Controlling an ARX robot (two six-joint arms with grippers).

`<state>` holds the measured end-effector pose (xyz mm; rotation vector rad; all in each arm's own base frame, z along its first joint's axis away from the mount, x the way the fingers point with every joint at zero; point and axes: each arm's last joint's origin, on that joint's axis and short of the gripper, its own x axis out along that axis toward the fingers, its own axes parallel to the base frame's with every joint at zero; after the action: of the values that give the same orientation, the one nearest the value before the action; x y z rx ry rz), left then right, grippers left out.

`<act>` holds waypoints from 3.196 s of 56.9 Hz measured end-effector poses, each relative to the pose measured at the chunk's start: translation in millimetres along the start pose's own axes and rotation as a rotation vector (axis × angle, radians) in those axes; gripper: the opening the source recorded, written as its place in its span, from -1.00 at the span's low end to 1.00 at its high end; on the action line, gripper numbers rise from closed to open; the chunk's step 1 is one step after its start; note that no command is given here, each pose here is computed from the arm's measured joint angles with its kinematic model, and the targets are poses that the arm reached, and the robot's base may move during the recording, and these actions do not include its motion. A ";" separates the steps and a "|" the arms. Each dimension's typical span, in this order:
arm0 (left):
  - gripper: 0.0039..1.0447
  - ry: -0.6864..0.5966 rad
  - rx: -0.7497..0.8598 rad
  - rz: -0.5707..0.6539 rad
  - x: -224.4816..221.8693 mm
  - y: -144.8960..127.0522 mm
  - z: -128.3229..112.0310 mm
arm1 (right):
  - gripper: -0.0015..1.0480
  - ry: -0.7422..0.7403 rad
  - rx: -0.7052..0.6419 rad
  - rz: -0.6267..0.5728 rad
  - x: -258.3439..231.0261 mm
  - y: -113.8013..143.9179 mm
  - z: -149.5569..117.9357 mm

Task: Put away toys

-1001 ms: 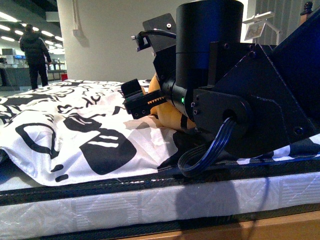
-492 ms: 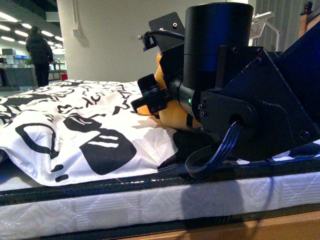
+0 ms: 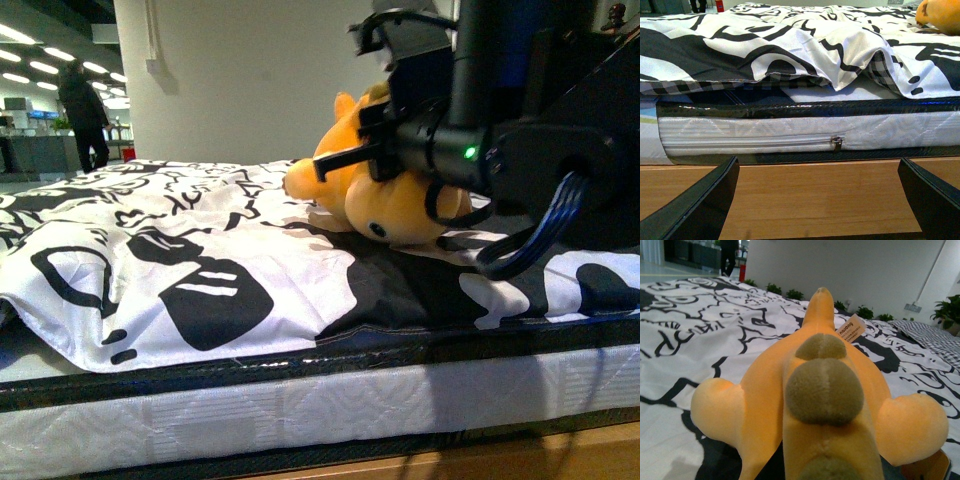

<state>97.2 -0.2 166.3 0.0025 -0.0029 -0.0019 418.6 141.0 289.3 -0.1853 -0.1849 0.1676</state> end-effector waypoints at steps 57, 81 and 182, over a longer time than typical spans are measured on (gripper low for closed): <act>0.89 0.000 0.000 0.000 0.0 0.0 0.0 | -0.80 -0.163 0.269 -0.028 -218.6 -152.0 70.1; 0.89 0.000 0.000 0.000 0.0 0.0 0.0 | -0.80 -0.101 0.309 -0.077 -260.2 -146.4 54.9; 0.89 0.000 0.000 0.000 0.0 0.0 0.0 | -0.80 0.201 0.193 -0.167 -341.0 -69.0 -73.9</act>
<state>97.2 -0.2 166.3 0.0025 -0.0032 -0.0023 113.0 -0.3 174.7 0.0060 0.0170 -0.0004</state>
